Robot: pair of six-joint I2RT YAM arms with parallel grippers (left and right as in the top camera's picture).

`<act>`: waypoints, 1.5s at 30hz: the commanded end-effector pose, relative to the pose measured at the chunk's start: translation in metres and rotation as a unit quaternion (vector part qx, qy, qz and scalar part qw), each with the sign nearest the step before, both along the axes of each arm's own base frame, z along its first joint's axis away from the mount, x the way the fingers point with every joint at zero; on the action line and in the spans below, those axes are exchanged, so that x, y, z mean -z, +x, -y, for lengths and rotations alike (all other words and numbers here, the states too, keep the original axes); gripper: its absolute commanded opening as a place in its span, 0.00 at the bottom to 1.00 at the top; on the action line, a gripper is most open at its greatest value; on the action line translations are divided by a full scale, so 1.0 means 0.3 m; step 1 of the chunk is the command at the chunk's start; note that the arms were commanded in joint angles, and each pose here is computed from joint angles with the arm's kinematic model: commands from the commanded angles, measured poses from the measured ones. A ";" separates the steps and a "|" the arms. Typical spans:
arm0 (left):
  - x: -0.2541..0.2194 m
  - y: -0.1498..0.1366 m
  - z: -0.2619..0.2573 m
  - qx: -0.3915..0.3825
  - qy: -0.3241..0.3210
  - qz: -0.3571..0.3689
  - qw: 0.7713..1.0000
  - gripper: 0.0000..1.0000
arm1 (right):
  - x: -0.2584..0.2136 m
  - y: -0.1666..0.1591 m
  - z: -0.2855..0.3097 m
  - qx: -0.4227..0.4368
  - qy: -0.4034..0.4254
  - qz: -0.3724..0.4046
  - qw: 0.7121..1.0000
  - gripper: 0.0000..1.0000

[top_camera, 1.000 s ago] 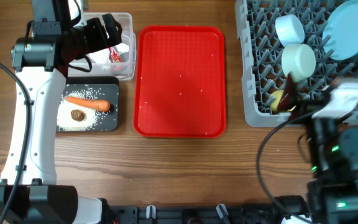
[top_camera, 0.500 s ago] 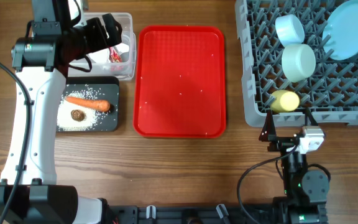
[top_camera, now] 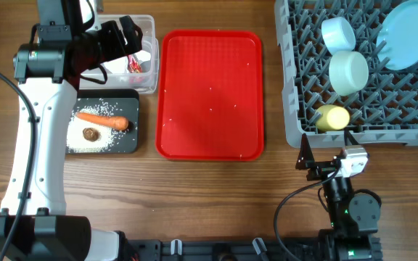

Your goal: Sort waste into correct bins and load items into the dishwasher rack

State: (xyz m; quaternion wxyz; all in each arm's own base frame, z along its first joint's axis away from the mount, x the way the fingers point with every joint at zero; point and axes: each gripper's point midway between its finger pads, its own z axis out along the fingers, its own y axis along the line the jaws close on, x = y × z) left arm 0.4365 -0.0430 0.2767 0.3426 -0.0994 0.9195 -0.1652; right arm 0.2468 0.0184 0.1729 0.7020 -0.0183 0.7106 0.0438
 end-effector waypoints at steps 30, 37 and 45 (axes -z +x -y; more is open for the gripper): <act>0.066 -0.388 -0.177 -0.126 0.069 0.292 0.946 1.00 | -0.010 -0.003 -0.007 -0.007 -0.003 0.007 1.000 1.00; 0.214 -0.574 -0.227 -0.157 0.072 0.351 0.921 1.00 | -0.010 -0.003 -0.007 -0.007 -0.003 0.007 1.000 1.00; 0.315 -0.621 -0.225 -0.159 0.068 0.374 0.911 1.00 | -0.010 -0.003 -0.007 -0.007 -0.003 0.007 1.000 1.00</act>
